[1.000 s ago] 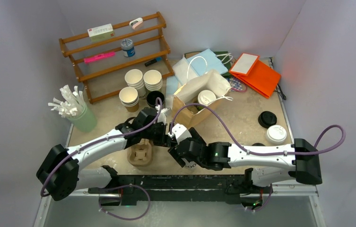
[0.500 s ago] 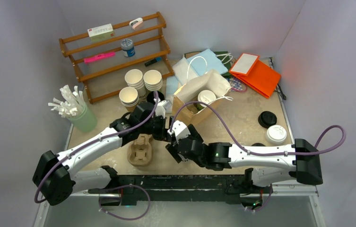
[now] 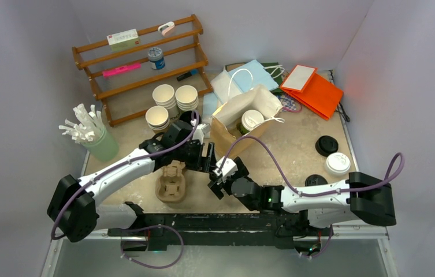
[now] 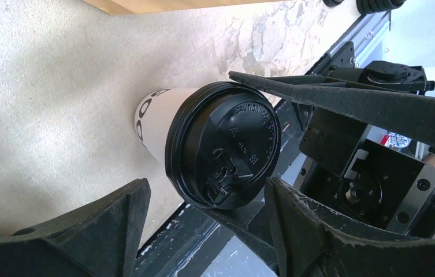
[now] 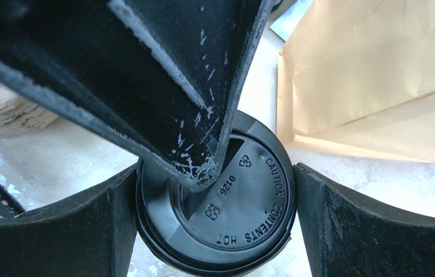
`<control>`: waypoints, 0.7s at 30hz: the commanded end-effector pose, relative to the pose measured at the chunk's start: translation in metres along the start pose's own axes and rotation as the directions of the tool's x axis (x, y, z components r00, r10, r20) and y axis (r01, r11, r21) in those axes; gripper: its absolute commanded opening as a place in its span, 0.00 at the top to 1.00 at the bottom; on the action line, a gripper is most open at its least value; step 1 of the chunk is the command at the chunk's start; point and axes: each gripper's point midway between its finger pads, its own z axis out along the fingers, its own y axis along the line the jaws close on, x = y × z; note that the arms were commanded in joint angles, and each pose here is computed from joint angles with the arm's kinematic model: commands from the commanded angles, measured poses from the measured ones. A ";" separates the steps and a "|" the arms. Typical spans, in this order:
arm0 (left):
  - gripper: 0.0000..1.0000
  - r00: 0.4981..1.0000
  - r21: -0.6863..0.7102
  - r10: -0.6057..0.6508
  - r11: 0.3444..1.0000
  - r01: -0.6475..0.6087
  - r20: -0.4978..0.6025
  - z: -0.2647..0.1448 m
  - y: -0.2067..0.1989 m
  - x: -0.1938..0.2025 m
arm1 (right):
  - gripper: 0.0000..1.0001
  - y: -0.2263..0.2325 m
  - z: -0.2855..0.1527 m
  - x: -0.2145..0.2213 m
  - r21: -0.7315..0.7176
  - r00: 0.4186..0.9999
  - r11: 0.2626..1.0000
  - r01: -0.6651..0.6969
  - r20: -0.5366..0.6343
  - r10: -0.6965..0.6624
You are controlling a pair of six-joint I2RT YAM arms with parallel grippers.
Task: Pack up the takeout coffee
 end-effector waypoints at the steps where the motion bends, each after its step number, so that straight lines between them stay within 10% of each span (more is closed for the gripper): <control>1: 0.24 0.998 0.048 0.063 0.997 -0.063 -0.001 -0.001 -0.013 -0.012 | 0.06 -0.003 0.000 -0.028 0.006 0.981 0.999 -0.039 0.191 0.037; 21: 0.28 0.992 -0.043 0.018 0.999 -0.023 -0.122 0.027 0.020 0.003 | 0.03 -0.006 -0.002 -0.035 0.008 0.972 1.000 -0.013 0.234 0.011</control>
